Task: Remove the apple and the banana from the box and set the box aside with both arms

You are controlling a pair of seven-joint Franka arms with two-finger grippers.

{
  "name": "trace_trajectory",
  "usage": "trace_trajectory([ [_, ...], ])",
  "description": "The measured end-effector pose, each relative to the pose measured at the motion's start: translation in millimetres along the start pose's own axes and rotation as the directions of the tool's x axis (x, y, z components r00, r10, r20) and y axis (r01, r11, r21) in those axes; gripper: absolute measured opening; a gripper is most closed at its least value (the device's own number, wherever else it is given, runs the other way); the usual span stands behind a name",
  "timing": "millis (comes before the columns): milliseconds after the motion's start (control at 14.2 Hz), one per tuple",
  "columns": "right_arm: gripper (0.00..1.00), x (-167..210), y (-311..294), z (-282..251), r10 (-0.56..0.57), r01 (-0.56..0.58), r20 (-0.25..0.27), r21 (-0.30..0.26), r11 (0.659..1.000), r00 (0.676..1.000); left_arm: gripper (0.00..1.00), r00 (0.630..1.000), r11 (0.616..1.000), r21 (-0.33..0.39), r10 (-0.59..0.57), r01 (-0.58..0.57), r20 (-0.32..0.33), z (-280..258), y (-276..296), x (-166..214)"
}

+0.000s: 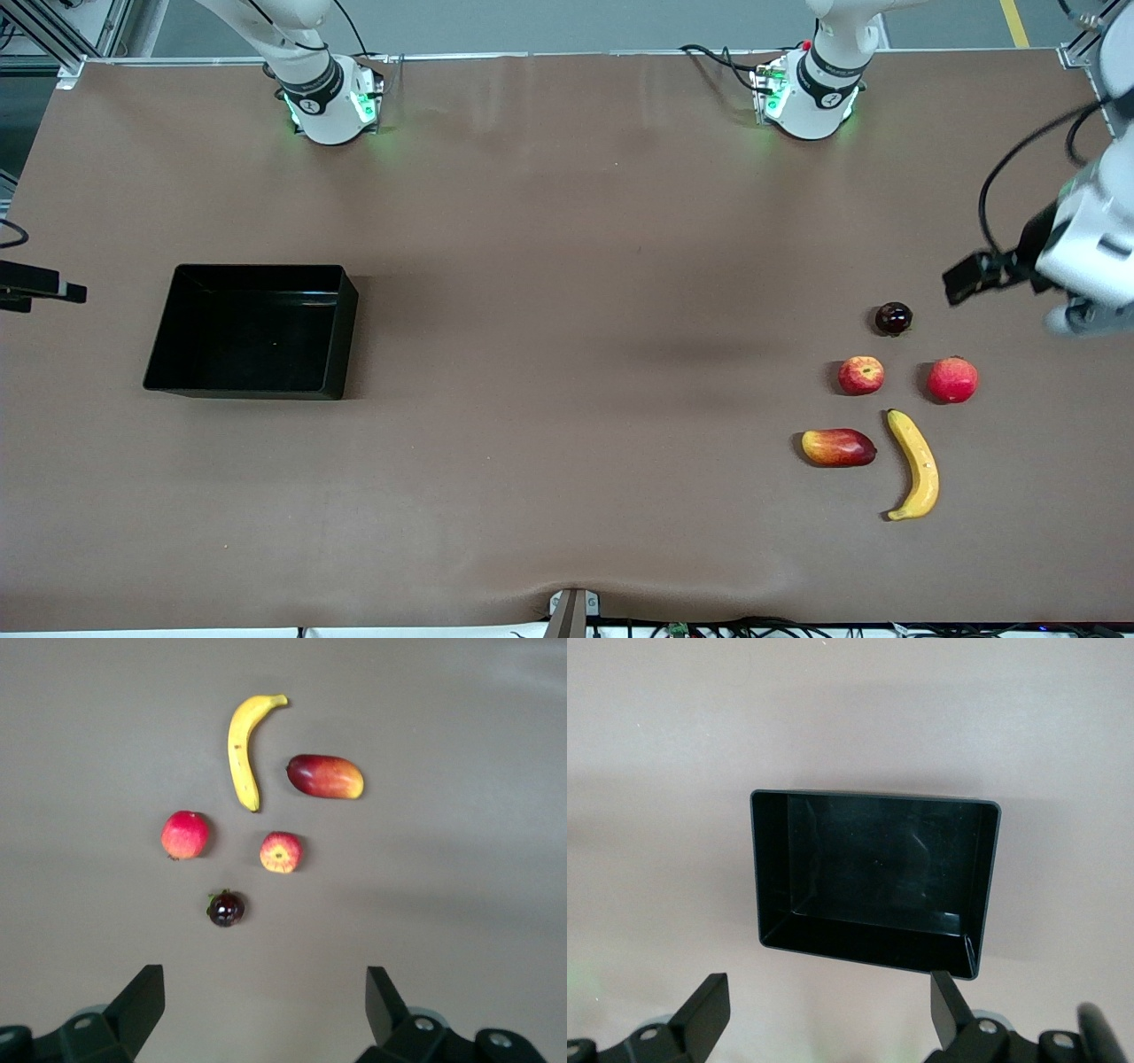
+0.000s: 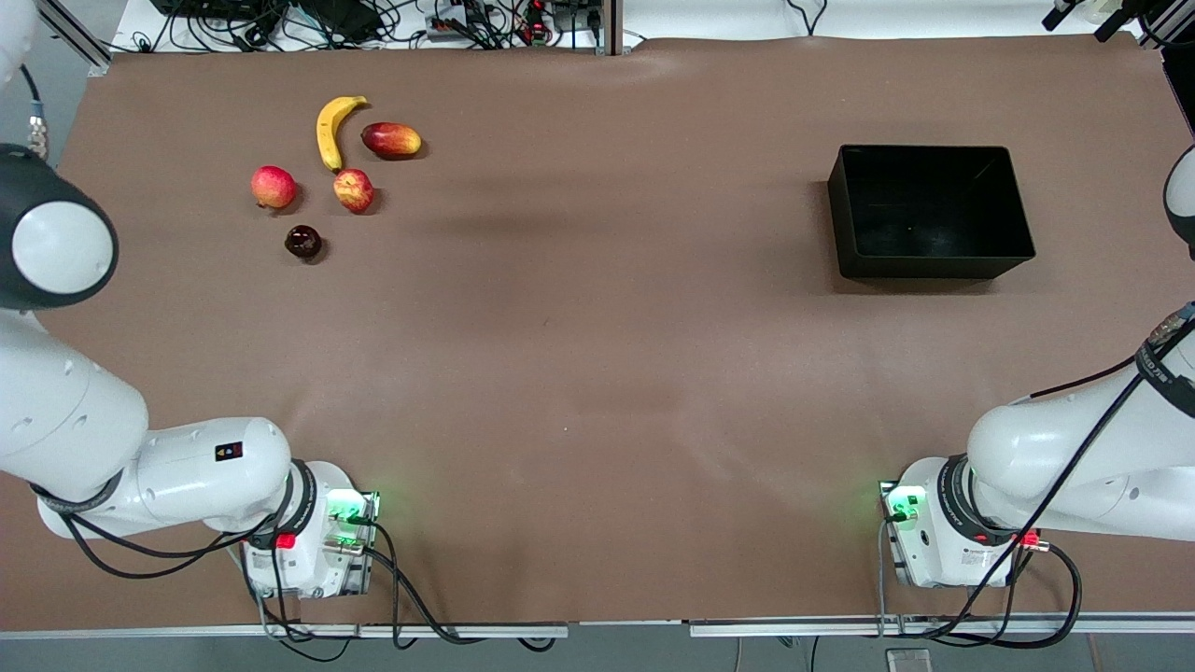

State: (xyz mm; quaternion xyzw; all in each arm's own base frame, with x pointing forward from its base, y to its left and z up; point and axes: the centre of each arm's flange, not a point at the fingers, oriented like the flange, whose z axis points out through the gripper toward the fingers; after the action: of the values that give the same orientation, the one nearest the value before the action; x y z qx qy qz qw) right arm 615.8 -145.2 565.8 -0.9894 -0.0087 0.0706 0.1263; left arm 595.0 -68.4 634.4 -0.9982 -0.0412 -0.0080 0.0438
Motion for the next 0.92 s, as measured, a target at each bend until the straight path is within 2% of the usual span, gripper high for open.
trace_trajectory([
  [212,1.00,-3.9,-41.5,-7.9,0.103,-0.103,0.004,-0.013,0.995,0.995,1.00,1.000,0.999,-0.022,0.025,-0.025,0.006,-18.2,-2.7,-26.0],
  [282,1.00,-5.6,-66.5,-10.9,0.130,-0.130,0.002,-0.041,0.991,0.992,1.00,0.999,0.999,-0.043,0.029,-0.028,0.015,-17.8,-10.2,-30.9],
  [423,1.00,-13.1,-122.9,-19.2,0.116,-0.119,-0.024,-0.167,0.979,0.993,1.00,0.999,0.997,-0.074,0.033,-0.030,0.028,-16.4,-30.2,-38.1],
  [494,1.00,-18.5,-143.9,-24.3,0.103,-0.109,-0.040,-0.203,0.973,0.994,1.00,0.999,0.996,-0.080,0.034,-0.032,0.033,-15.5,-36.3,-42.8],
  [705,1.00,-33.8,-146.3,-41.0,0.105,-0.124,-0.098,-0.216,0.969,0.990,1.00,0.998,0.995,-0.078,0.056,-0.054,0.023,-15.2,-26.4,-57.7],
  [917,1.00,-52.1,-127.4,-32.4,0.121,-0.154,-0.160,-0.210,0.965,0.980,1.00,0.998,0.995,-0.077,0.064,-0.062,0.019,-12.6,-21.4,-60.8],
])
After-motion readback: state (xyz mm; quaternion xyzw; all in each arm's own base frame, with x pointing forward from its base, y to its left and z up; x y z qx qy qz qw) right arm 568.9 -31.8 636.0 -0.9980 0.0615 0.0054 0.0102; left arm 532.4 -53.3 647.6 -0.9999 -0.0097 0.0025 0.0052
